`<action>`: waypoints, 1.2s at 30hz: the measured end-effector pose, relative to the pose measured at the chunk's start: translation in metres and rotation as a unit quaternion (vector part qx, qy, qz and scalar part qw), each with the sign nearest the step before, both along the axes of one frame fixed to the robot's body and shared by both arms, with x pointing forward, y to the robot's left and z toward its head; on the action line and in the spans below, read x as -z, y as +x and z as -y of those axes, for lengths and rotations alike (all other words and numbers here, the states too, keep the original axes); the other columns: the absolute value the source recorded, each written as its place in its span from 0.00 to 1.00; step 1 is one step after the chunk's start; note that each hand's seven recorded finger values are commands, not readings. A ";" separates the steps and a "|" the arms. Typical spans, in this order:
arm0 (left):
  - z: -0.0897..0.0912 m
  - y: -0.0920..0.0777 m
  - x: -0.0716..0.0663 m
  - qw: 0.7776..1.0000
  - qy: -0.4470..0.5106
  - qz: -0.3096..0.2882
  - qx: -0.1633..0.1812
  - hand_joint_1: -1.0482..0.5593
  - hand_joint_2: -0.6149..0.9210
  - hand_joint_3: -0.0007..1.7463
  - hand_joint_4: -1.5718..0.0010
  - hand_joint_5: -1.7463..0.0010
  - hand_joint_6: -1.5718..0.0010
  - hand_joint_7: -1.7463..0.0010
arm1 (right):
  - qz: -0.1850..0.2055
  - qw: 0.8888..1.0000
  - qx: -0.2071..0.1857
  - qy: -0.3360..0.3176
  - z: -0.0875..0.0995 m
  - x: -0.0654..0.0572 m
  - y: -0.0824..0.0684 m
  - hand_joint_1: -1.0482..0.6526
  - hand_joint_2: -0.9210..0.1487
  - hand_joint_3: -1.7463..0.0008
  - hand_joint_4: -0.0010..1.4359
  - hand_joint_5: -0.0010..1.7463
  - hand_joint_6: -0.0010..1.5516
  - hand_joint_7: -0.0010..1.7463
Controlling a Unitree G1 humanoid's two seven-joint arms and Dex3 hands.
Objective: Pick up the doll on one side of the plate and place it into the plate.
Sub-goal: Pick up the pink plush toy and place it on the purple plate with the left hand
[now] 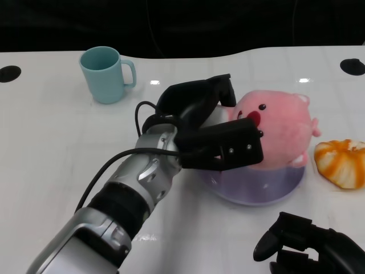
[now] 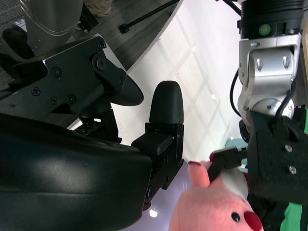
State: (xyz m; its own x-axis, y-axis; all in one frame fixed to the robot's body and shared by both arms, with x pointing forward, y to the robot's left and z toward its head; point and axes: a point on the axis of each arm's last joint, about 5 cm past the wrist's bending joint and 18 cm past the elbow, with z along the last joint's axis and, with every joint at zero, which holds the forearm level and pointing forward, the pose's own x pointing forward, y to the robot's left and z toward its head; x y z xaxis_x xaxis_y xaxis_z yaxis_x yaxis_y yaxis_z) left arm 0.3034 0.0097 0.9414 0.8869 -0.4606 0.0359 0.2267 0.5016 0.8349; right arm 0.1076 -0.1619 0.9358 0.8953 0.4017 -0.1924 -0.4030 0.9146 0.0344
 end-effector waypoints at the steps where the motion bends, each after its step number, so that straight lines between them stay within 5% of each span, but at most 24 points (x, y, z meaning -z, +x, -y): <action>1: 0.002 0.000 0.000 1.000 0.001 -0.003 0.001 0.52 0.70 0.63 0.41 0.00 0.55 0.00 | 0.002 1.000 -0.002 0.000 -0.001 -0.001 0.000 0.57 0.27 0.36 0.46 1.00 0.32 0.82; 3: 0.006 0.000 0.001 1.000 0.004 -0.010 0.003 0.53 0.72 0.58 0.43 0.00 0.55 0.02 | 0.004 1.000 -0.004 0.002 -0.002 -0.002 0.000 0.57 0.27 0.36 0.46 1.00 0.32 0.82; 6: 0.008 0.001 0.000 1.000 0.014 -0.025 0.007 0.52 0.77 0.39 0.49 0.00 0.41 0.46 | 0.004 1.000 -0.004 0.002 -0.002 -0.002 -0.001 0.58 0.27 0.36 0.45 1.00 0.32 0.82; 9: 0.008 0.003 -0.001 0.999 0.016 -0.041 0.008 0.52 0.87 0.21 0.49 0.08 0.34 0.74 | 0.005 1.000 -0.005 0.002 -0.003 -0.002 -0.001 0.58 0.27 0.35 0.45 1.00 0.32 0.82; 12: 0.006 0.004 -0.002 0.997 0.010 -0.073 0.021 0.52 0.93 0.18 0.62 0.20 0.47 0.86 | 0.005 1.000 -0.005 0.003 -0.003 -0.002 -0.001 0.58 0.28 0.35 0.46 1.00 0.32 0.82; 15: 0.000 0.006 -0.002 0.995 0.007 -0.090 0.047 0.44 0.99 0.09 0.72 0.46 0.59 0.97 | 0.005 1.000 -0.006 0.002 -0.003 -0.002 -0.001 0.57 0.28 0.35 0.46 1.00 0.32 0.82; 20: -0.009 0.010 -0.002 0.992 0.040 -0.098 0.067 0.26 1.00 0.15 0.98 0.69 0.82 1.00 | 0.005 1.000 -0.006 0.002 -0.002 -0.002 -0.001 0.58 0.28 0.35 0.46 1.00 0.32 0.81; 22: -0.012 0.010 -0.002 0.991 0.055 -0.099 0.068 0.25 1.00 0.15 0.99 0.71 0.84 1.00 | 0.005 1.000 -0.005 0.002 -0.002 -0.002 -0.001 0.58 0.28 0.35 0.46 1.00 0.33 0.81; 26: -0.012 0.011 -0.008 0.989 0.091 -0.082 0.076 0.13 1.00 0.21 1.00 0.93 0.93 1.00 | 0.006 1.000 -0.004 0.002 -0.002 -0.002 -0.001 0.58 0.28 0.35 0.46 1.00 0.33 0.81; 32: -0.017 0.010 -0.024 0.988 0.116 -0.062 0.087 0.08 1.00 0.26 1.00 0.96 0.96 1.00 | 0.007 1.000 -0.001 0.001 -0.001 -0.003 0.000 0.58 0.28 0.35 0.46 1.00 0.33 0.81; 36: -0.027 0.005 -0.021 0.987 0.120 -0.061 0.088 0.08 1.00 0.26 1.00 0.96 0.96 1.00 | 0.008 1.000 0.004 -0.001 0.001 -0.003 0.000 0.58 0.28 0.35 0.45 1.00 0.33 0.81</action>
State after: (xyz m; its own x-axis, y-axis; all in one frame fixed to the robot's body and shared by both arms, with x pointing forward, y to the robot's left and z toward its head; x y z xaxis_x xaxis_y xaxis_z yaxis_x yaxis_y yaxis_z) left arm 0.3085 0.0369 0.9627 0.7836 -0.5895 -0.1961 0.3994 0.2362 0.8858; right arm 0.1076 -0.1631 0.9389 0.9013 0.3949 -0.1779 -0.3968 0.9175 0.0263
